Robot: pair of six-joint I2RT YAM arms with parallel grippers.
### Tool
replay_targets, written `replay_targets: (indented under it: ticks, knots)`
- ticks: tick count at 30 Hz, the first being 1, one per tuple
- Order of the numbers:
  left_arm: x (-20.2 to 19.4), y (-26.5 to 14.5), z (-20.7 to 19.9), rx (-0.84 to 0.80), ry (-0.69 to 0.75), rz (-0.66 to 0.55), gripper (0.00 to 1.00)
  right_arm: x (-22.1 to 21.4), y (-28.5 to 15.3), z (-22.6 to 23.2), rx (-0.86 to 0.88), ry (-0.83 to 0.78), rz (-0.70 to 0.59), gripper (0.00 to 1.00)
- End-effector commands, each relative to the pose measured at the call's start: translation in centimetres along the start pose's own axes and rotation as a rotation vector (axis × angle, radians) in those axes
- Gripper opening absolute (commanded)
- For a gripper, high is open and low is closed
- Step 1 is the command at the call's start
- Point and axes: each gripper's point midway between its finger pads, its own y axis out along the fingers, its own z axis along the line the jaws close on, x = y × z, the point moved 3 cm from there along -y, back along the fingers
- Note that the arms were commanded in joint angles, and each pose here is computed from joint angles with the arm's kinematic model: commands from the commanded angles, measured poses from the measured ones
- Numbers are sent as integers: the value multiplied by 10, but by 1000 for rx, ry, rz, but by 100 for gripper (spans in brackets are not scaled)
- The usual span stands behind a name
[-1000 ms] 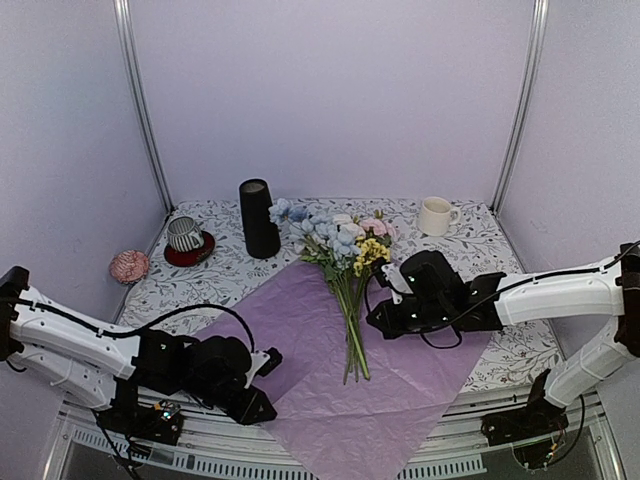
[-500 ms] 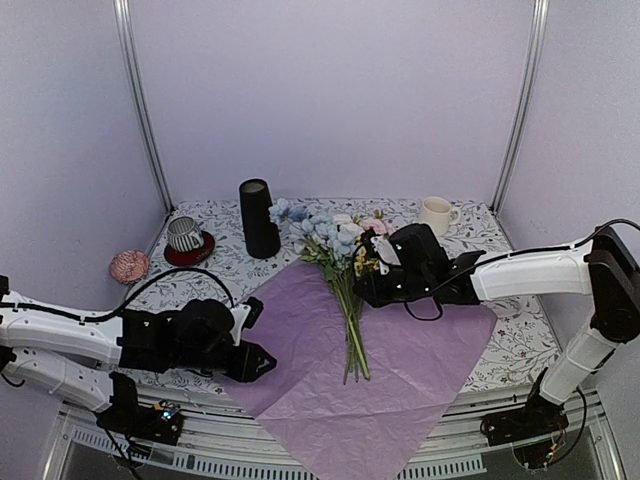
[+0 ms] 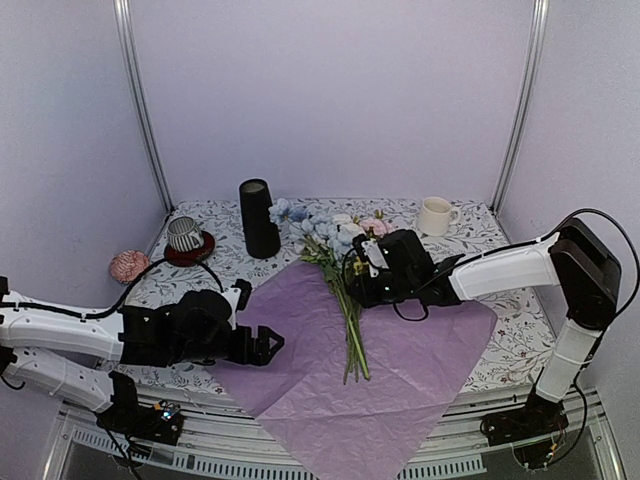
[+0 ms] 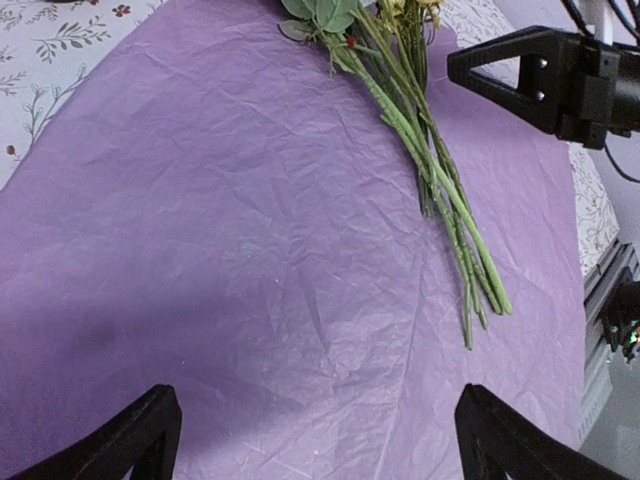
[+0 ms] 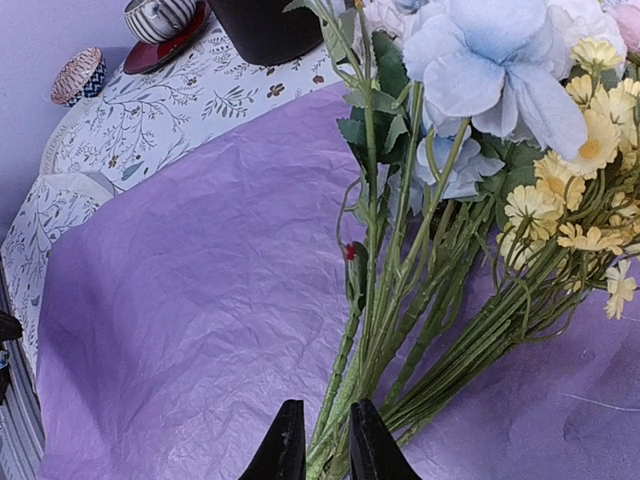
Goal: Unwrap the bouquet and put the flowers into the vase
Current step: Pick up the fake flower from the flattened wrapping paper.
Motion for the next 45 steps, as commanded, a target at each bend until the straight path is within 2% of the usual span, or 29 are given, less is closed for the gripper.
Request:
replay_targets:
  ticks: [1, 8, 10, 17, 21, 22, 25, 38, 45]
  knots:
    - [20, 2, -3, 10, -50, -72, 98, -13, 10, -3, 15, -3, 23, 18]
    - [23, 5, -10, -25, -64, -82, 98, -25, 23, -11, -18, 11, 71, 18]
    - [23, 5, -13, -44, -68, -86, 98, -27, 26, -12, -22, 14, 83, 22]
    - [25, 5, -17, -69, -45, -86, 98, -34, 33, -14, -36, 26, 117, 24]
    - [25, 5, -18, -67, -39, -84, 98, -30, 30, -11, -16, 25, 110, 20]
    - [25, 4, -18, -66, -39, -85, 98, -30, 29, -11, -15, 25, 106, 13]
    - [28, 4, -20, -69, -34, -91, 98, -24, 22, -8, -8, 19, 78, 6]
    - [40, 1, -32, -116, -15, -137, 98, 5, -26, 8, 82, -26, -117, 4]
    - [45, -2, -45, -203, -3, -162, 96, 15, -55, 20, 161, -68, -229, 3]
